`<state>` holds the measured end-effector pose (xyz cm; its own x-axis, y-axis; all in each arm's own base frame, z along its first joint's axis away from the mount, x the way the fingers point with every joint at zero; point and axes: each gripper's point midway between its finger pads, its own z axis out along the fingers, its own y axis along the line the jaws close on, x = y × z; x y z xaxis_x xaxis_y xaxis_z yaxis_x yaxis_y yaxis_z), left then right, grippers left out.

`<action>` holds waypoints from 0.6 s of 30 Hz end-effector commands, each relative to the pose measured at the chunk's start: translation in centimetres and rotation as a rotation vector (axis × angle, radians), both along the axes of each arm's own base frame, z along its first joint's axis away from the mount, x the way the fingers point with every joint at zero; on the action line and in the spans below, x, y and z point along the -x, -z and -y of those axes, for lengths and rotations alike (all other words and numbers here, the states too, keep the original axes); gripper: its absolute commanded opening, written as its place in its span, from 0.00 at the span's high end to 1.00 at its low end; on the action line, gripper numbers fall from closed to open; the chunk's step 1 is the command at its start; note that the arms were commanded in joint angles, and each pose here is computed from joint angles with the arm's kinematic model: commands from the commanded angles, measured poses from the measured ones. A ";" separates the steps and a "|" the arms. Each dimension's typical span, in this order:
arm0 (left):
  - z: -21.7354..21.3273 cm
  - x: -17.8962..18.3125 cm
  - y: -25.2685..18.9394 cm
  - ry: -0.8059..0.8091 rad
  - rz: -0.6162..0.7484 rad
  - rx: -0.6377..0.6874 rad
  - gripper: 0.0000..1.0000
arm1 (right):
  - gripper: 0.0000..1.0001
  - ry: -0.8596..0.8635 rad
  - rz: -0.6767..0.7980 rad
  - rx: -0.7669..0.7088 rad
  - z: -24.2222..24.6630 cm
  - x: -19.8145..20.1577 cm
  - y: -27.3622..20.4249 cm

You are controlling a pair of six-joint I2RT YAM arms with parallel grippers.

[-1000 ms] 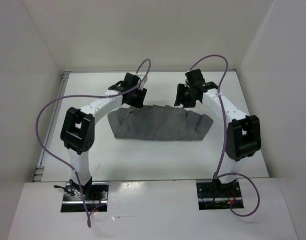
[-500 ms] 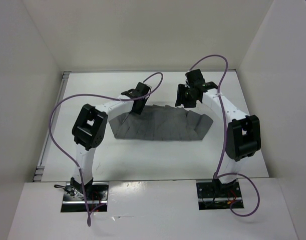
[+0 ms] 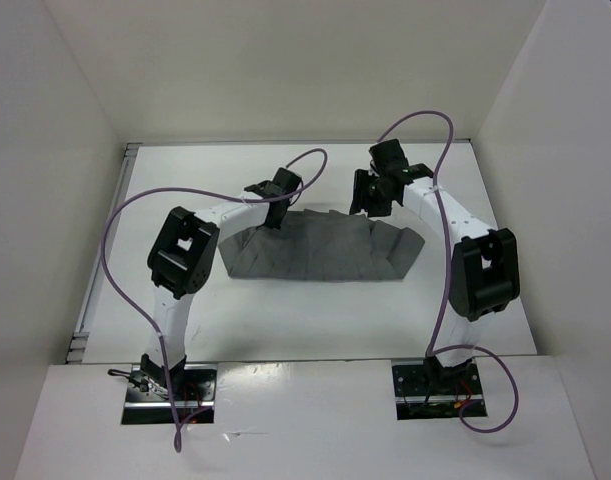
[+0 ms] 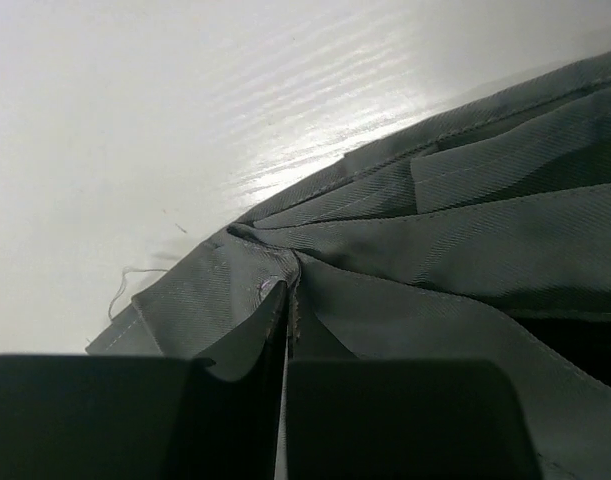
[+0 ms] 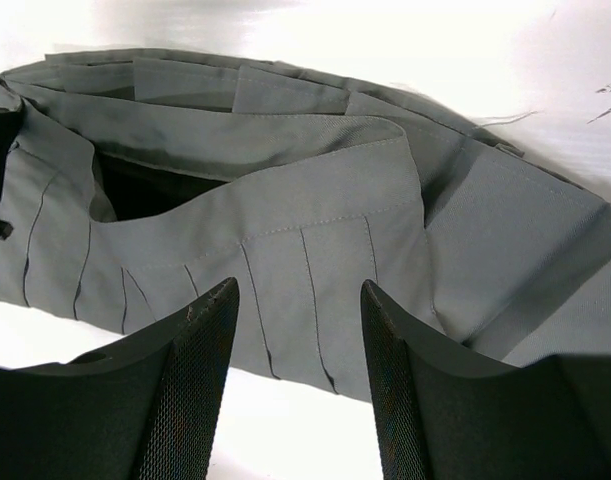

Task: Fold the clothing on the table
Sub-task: Fold the skirt

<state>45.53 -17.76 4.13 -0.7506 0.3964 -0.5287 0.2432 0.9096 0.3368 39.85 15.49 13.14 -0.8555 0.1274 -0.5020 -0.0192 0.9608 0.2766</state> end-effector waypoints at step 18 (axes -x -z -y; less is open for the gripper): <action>0.4 -0.4 -5.6 0.015 0.054 0.155 1.00 | 0.54 0.131 -0.026 0.210 3.3 -3.8 5.8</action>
<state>45.71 -17.54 7.45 -0.7375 0.3452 -0.5804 0.2489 0.9379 0.2417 40.59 12.54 5.79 -0.8993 0.1296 -0.4178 0.1035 0.9910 0.0847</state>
